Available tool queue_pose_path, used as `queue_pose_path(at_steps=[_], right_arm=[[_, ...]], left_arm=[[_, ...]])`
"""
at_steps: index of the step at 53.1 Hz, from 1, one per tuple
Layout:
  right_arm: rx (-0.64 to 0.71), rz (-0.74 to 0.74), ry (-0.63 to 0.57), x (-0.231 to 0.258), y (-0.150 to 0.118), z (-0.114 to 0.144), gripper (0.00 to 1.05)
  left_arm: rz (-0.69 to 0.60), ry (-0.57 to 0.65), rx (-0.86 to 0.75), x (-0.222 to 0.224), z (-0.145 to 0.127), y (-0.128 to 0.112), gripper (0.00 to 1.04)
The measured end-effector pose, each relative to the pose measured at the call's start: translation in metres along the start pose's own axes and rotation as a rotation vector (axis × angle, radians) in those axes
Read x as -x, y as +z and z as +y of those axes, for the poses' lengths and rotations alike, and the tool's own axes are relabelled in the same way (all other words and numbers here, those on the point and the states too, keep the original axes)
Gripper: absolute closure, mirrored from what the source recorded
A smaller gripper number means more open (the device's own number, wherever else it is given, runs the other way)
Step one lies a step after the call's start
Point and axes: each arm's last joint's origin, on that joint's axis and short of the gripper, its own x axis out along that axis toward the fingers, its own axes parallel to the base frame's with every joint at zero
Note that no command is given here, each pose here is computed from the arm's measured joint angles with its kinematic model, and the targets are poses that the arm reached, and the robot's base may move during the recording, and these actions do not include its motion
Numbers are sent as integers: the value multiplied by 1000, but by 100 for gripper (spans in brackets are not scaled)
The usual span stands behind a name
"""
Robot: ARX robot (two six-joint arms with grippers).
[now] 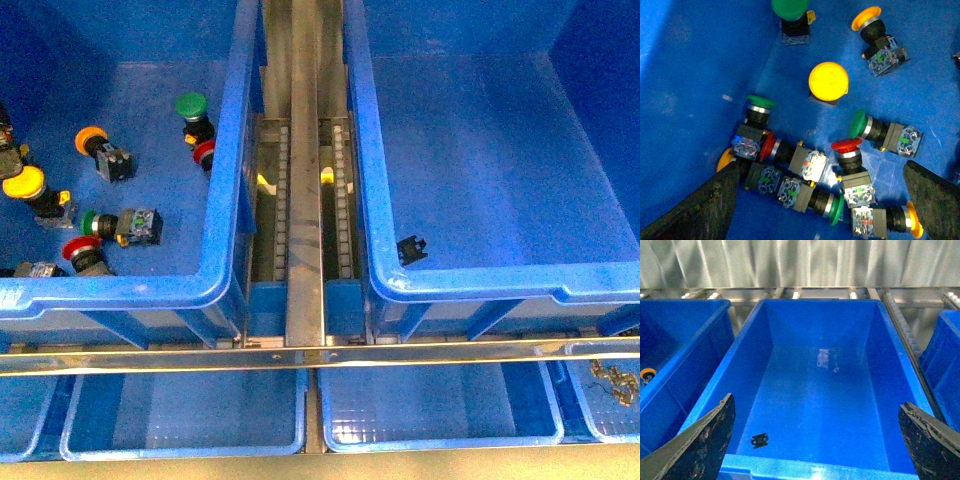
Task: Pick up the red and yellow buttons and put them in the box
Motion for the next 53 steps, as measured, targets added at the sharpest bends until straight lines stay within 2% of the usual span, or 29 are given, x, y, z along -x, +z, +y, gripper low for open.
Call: queue_pose_path(at_steps=[12, 22, 53], right_arm=[[0, 0, 0, 0, 0, 0, 7], [0, 0, 0, 0, 0, 0, 7], [0, 0, 0, 0, 0, 0, 7]], left_arm=[[43, 17, -34, -60, 12, 8, 8], [67, 5, -39, -87, 13, 14, 8], [98, -51, -48, -121, 5, 25, 8]])
